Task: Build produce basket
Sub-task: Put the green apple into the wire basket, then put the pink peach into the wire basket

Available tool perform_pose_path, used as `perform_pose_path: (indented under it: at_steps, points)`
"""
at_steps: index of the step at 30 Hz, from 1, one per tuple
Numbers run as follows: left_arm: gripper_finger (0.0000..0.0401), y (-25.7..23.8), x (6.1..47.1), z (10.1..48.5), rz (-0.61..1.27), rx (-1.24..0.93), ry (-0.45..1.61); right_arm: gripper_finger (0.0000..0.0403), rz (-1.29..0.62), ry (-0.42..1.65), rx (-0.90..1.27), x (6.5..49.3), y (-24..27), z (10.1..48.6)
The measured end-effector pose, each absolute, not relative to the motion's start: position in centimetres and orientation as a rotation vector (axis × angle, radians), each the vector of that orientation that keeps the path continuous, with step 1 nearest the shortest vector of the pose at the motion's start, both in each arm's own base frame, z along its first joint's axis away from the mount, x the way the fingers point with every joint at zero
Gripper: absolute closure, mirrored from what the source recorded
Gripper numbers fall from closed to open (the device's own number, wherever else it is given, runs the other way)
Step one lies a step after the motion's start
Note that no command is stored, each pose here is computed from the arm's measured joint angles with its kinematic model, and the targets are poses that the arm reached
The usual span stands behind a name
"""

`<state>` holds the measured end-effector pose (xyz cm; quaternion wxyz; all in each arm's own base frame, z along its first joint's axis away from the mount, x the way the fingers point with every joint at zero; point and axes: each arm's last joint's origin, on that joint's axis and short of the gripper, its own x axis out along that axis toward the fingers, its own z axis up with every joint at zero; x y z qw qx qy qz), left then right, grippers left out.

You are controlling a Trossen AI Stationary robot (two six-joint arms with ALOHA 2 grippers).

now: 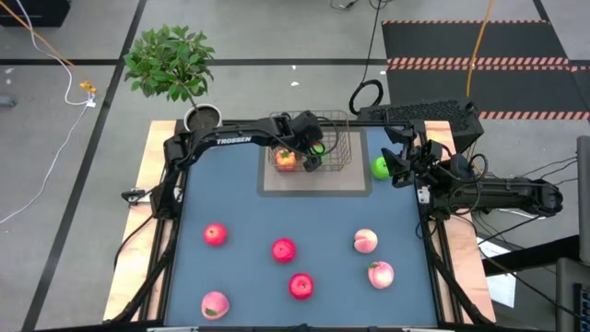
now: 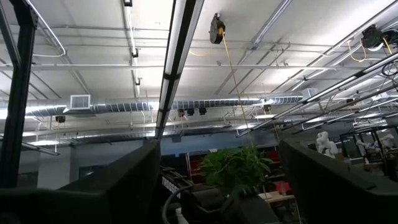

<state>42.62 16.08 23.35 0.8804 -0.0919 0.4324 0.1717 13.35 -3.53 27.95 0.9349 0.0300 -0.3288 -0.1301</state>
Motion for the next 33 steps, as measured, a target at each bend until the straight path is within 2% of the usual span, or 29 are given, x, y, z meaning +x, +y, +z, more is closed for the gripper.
perform_pose_path:
  at_steps: [10,18,23,27,33]
  points:
    - [0.0009,15.5,42.9,23.8,0.356,-0.205,0.886,0.0083,-0.259,-0.661,0.085,13.4,-3.5,27.8]
    - [0.0009,12.8,45.1,29.7,0.266,-0.051,0.703,0.0083,-0.233,-0.649,0.143,13.5,-3.5,27.7]
    - [0.0009,8.3,47.0,31.5,0.086,0.062,0.538,0.0083,-0.147,-0.640,0.161,13.6,-3.3,27.7]
    - [0.0009,4.5,48.5,30.9,0.008,0.123,0.426,0.0083,-0.057,-0.642,0.188,13.4,-3.1,27.8]
    - [0.0009,0.4,49.7,27.4,-0.056,0.100,0.257,0.0083,0.108,-0.653,0.206,12.7,-2.5,28.3]
